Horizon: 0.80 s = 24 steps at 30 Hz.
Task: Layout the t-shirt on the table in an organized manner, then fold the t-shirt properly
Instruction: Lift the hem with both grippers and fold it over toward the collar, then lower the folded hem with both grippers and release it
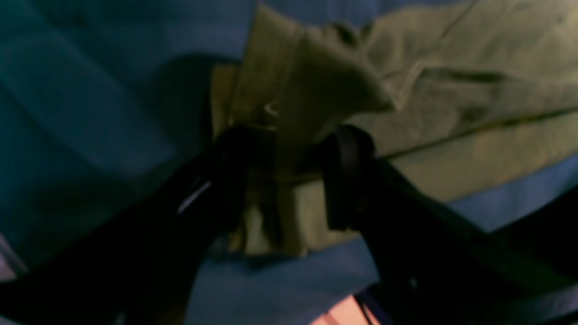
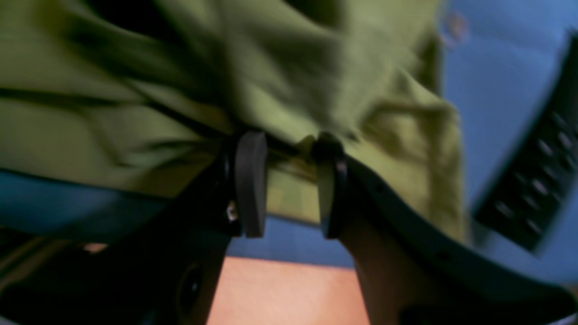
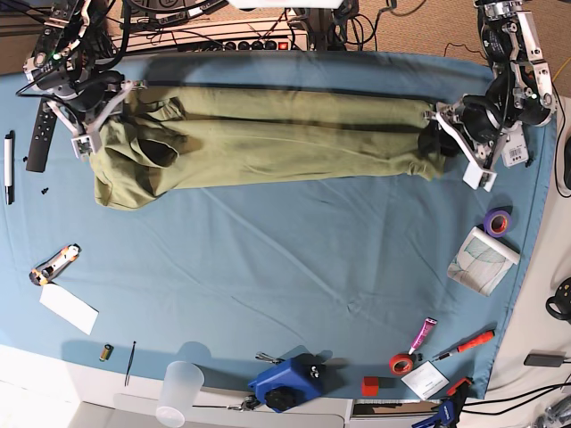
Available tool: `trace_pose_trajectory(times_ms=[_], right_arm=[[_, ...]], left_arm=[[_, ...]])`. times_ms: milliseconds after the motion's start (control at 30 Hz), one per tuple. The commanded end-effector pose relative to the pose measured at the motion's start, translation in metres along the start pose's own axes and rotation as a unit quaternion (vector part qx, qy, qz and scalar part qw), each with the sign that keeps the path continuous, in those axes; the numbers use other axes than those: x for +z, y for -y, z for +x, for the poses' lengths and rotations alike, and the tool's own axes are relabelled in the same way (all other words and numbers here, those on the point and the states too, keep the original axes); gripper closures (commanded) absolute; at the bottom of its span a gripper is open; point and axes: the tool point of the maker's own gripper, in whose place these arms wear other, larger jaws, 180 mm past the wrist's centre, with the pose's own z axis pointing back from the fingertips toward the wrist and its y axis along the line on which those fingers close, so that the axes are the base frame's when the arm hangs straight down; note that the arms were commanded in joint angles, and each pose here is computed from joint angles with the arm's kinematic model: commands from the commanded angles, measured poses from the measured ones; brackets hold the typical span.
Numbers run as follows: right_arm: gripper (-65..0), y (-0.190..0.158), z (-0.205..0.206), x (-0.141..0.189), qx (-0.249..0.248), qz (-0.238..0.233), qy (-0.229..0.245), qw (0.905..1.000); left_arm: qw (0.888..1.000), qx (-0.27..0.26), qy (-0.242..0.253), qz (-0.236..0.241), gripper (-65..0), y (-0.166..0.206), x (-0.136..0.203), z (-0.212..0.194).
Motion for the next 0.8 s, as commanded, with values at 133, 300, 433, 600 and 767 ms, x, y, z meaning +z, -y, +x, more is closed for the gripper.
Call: trace_pose_trajectory(times_ms=[133,300,433,600,767], right_arm=[[-19.0,-0.003,0.023,0.006,0.001,0.014,0.056,0.9983],[-19.0,0.003,0.028,0.008,-0.003,0.005,0.067,0.9978],[-19.0,0.018,0.041,0.017,-0.011,-0.016,0.095,0.9953],[-19.0,0.034,0.067,0.044,-0.014,-0.025,0.165,0.9859],[-19.0,0.057,0.070,0.061,-0.034,-0.057,0.190,0.9796]], left_arm=[[1.000,0.000,0.027,-0.006,-28.0,0.005,0.002,0.012],[0.999,0.028,0.029,-0.003,-28.0,0.007,-0.002,0.010],[0.999,0.053,0.013,0.002,-28.0,0.004,-0.010,-0.004],[0.995,0.099,-0.002,-0.010,-28.0,-0.002,-0.025,-0.024],[0.994,0.109,-0.026,-0.015,-27.2,-0.002,-0.027,-0.036]])
